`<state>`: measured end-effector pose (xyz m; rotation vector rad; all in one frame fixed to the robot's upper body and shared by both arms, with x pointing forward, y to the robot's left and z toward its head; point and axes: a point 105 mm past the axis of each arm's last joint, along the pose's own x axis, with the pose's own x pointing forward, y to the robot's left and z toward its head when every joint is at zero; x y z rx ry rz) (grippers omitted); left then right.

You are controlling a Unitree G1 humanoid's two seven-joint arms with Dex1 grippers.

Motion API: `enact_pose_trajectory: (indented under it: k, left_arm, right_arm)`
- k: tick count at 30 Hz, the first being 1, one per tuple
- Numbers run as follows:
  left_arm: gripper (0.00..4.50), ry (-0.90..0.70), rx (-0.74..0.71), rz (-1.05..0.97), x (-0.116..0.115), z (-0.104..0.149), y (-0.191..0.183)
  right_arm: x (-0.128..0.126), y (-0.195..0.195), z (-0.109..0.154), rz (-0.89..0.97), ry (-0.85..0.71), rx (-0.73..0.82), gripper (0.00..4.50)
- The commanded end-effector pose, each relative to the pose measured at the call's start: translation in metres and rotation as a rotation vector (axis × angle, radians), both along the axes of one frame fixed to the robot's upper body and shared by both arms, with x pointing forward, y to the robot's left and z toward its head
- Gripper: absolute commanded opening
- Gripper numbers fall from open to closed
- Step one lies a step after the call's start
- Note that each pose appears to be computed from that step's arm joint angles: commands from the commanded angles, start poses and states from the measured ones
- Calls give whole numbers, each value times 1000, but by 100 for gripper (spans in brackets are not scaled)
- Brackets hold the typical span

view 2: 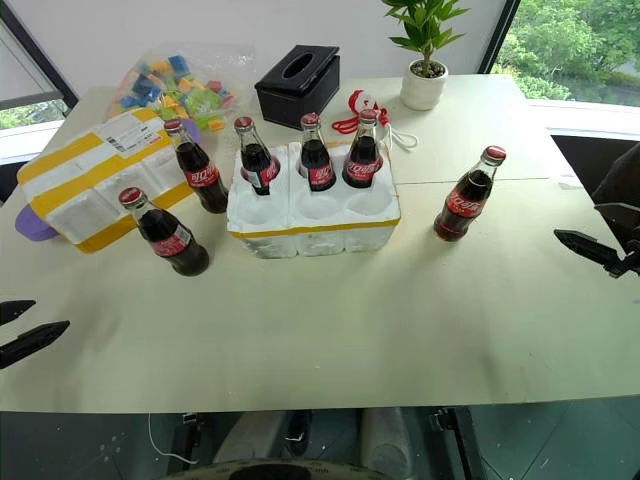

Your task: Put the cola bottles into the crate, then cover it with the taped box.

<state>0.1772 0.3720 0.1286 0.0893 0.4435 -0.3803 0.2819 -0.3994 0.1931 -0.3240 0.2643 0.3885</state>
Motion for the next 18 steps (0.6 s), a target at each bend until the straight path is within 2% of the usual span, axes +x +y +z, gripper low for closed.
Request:
enact_pose_trajectory:
  k: [1, 11, 15, 18]
  left_arm:
    - [448, -40, 32, -33, -2, 11, -3]
    - [448, -41, 12, 1, 3, 16, 3]
    - [448, -49, 21, -38, 7, 17, -5]
    - [448, -130, -23, -79, 19, 35, -19]
  right_arm:
    - [3, -2, 10, -14, -49, -38, 450]
    - [1, -1, 7, -18, -29, 26, 450]
    - [3, -3, 8, -32, -46, 27, 450]
    - [5, 2, 15, -14, -59, 77, 450]
